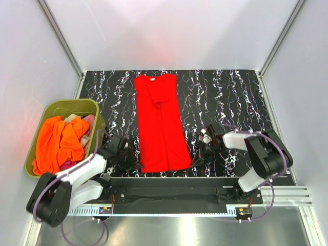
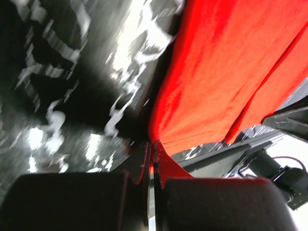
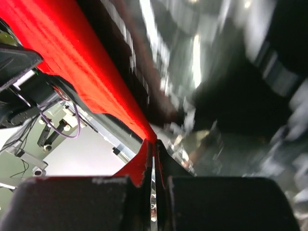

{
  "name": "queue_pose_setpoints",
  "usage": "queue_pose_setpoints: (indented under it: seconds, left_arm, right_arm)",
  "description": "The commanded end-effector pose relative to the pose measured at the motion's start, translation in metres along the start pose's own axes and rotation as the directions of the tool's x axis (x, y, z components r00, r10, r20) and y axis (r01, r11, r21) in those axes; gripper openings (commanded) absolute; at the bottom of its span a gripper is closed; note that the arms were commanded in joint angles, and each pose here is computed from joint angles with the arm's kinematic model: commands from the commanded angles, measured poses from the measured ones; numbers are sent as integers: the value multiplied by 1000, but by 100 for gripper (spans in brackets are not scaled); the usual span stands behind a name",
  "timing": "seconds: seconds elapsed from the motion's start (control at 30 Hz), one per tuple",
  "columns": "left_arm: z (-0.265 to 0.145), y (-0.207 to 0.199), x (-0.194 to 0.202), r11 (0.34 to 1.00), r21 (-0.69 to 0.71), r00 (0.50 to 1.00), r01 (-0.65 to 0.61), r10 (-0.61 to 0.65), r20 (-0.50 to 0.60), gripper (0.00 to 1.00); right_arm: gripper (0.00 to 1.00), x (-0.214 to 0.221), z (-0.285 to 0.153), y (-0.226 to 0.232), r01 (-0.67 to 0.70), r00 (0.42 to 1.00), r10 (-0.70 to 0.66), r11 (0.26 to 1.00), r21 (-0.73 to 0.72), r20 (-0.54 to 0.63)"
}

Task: Fold and stack the t-shirts
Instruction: Fold the tshirt

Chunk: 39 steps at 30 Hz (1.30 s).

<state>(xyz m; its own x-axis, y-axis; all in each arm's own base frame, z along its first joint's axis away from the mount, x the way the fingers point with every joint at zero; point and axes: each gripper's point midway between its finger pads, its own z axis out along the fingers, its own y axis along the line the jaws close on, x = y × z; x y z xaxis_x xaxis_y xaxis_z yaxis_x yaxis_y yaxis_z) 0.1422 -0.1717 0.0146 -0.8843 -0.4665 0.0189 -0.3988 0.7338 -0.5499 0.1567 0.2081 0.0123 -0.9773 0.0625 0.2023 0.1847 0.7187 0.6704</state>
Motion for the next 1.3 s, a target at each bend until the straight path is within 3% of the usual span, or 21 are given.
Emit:
queue_pose_setpoints:
  seconds: [0.0, 0.27, 0.5, 0.63, 0.83, 1.27]
  left_arm:
    - [-6, 16, 17, 1000, -7, 999, 23, -23, -26, 0]
    - [-33, -14, 7, 995, 96, 998, 6, -11, 58, 0]
    - [-63, -66, -56, 996, 62, 983, -64, 52, 177, 0]
    - [-75, -87, -117, 997, 42, 966, -63, 50, 253, 0]
    - [-67, -95, -176, 999, 13, 958, -52, 46, 284, 0]
    - [-45, -120, -241, 998, 50, 962, -45, 30, 270, 0]
  right_arm:
    - [0, 18, -3, 4, -24, 1000, 23, 1000, 14, 15]
    - [0, 34, -6, 29, -15, 999, 16, 999, -32, 29]
    - [0, -39, -34, 81, 36, 986, -28, 998, -46, 164]
    - [0, -84, -30, 94, 35, 987, -31, 999, -21, 155]
    - [0, -145, -28, 112, 49, 984, -45, 999, -17, 172]
    - [0, -220, -44, 136, 55, 970, -48, 998, -24, 238]
